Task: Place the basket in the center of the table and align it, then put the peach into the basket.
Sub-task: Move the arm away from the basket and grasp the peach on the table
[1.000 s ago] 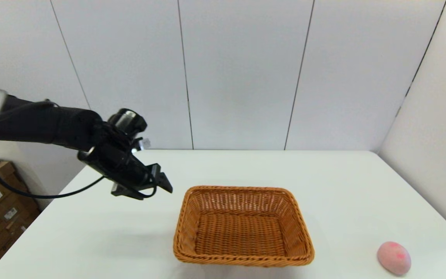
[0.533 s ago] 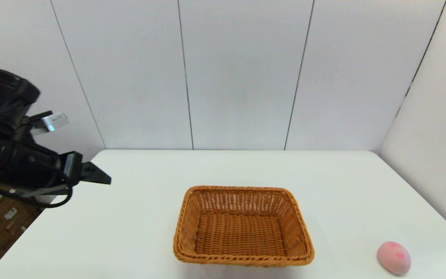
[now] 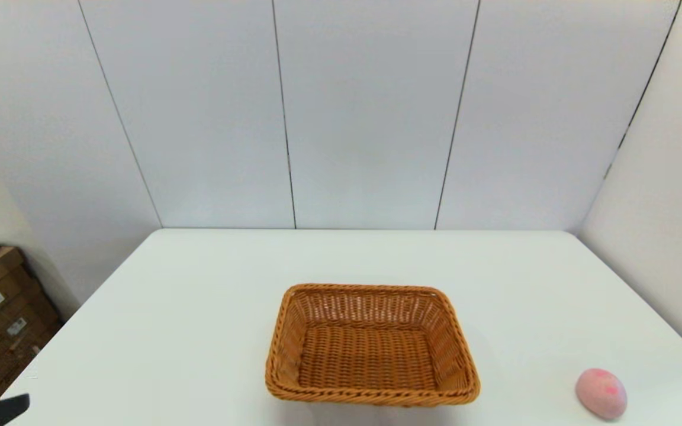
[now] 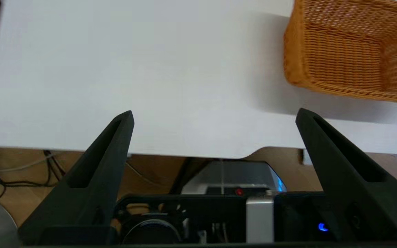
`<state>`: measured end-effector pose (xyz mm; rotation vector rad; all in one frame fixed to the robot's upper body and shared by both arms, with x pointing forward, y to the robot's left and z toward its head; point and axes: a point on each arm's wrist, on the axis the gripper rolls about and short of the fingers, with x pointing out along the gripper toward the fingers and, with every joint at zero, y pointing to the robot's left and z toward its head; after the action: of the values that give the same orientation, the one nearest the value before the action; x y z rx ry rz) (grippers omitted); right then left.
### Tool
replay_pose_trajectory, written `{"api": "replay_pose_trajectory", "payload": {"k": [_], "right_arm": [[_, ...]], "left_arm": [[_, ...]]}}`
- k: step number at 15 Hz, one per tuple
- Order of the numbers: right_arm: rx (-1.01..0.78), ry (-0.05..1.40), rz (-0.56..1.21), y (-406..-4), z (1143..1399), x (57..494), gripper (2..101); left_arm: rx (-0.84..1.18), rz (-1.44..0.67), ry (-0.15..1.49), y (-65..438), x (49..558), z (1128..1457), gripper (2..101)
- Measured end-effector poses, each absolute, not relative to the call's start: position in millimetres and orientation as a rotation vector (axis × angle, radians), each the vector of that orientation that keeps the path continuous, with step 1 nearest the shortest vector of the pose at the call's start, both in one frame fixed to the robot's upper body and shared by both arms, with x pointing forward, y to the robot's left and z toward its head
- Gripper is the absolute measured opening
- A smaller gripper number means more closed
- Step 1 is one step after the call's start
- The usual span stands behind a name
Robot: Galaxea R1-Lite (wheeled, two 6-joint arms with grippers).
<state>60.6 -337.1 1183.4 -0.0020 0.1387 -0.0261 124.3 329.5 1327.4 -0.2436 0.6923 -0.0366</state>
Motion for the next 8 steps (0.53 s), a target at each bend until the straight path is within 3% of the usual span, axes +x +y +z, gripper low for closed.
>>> {"api": "replay_pose_trajectory", "payload": {"k": [8], "right_arm": [[-0.002,0.138,-0.027,-337,1183,61,97.1]], "left_arm": [[-0.169,0.169,0.502,340,56,1263,96.9]]}}
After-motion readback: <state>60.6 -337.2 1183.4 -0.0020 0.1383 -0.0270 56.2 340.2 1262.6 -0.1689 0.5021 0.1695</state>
